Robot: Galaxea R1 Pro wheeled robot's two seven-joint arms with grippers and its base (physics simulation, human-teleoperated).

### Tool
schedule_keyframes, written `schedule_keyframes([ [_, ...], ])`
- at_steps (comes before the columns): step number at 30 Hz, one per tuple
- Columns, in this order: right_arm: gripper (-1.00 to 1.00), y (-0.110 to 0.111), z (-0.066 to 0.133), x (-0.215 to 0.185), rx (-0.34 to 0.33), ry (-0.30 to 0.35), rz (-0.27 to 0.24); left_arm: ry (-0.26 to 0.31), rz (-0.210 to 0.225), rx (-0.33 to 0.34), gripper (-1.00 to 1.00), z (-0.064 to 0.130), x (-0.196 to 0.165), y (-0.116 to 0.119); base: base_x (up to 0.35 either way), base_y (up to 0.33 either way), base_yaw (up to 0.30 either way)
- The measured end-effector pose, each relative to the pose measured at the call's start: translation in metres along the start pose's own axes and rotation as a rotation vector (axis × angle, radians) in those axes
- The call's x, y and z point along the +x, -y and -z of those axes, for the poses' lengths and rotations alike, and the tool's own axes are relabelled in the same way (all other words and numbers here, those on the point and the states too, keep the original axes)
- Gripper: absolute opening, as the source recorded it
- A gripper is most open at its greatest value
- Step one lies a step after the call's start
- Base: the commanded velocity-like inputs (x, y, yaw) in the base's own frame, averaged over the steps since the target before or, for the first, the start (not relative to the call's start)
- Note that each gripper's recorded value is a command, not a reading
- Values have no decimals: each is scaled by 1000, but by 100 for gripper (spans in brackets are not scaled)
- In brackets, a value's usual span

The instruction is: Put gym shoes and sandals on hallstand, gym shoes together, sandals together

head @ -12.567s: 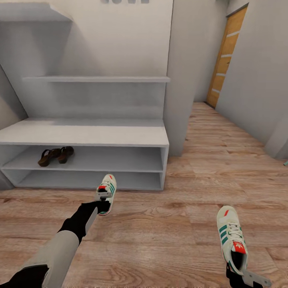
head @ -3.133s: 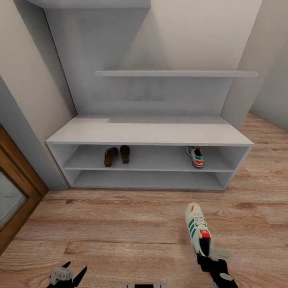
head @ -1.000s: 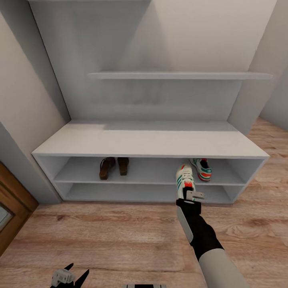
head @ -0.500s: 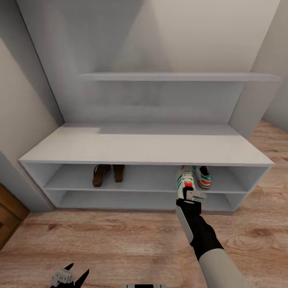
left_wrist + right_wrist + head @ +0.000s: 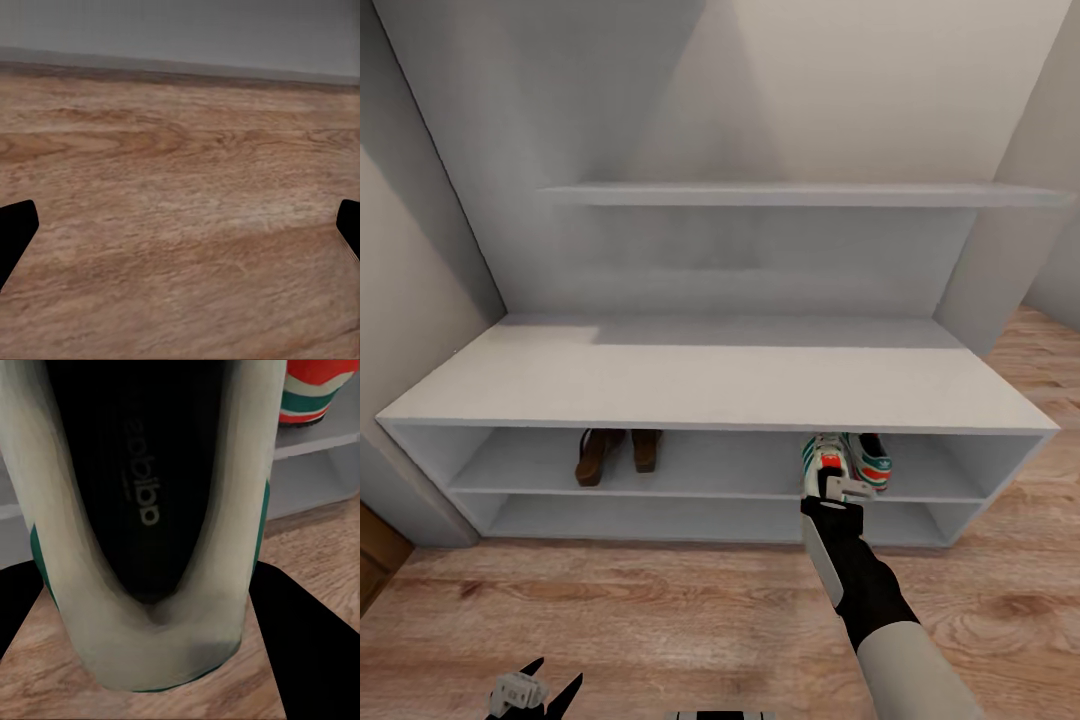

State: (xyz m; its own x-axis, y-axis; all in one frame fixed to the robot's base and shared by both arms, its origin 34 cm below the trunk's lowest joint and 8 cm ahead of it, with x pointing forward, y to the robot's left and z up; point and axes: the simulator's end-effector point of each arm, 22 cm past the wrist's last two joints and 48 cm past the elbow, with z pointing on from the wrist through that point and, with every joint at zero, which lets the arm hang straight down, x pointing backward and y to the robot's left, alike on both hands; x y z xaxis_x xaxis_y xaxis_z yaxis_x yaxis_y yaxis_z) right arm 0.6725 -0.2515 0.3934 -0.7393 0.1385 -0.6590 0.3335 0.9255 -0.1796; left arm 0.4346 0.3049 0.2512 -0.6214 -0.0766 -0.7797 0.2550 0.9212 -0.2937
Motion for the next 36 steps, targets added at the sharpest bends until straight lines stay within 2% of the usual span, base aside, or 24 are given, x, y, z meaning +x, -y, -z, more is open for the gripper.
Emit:
schedule_keyframes([
  [10, -100, 0, 0, 0, 0, -1, 0, 0, 0, 0, 100, 0, 0, 0, 85, -21, 0],
  [18, -100, 0, 0, 0, 0, 0, 0, -1, 0, 1, 100, 0, 0, 0, 234, 0, 0],
  [36, -100, 1, 0, 0, 3, 0, 1, -1, 0, 0, 100, 0, 1, 0, 143, 0, 0],
])
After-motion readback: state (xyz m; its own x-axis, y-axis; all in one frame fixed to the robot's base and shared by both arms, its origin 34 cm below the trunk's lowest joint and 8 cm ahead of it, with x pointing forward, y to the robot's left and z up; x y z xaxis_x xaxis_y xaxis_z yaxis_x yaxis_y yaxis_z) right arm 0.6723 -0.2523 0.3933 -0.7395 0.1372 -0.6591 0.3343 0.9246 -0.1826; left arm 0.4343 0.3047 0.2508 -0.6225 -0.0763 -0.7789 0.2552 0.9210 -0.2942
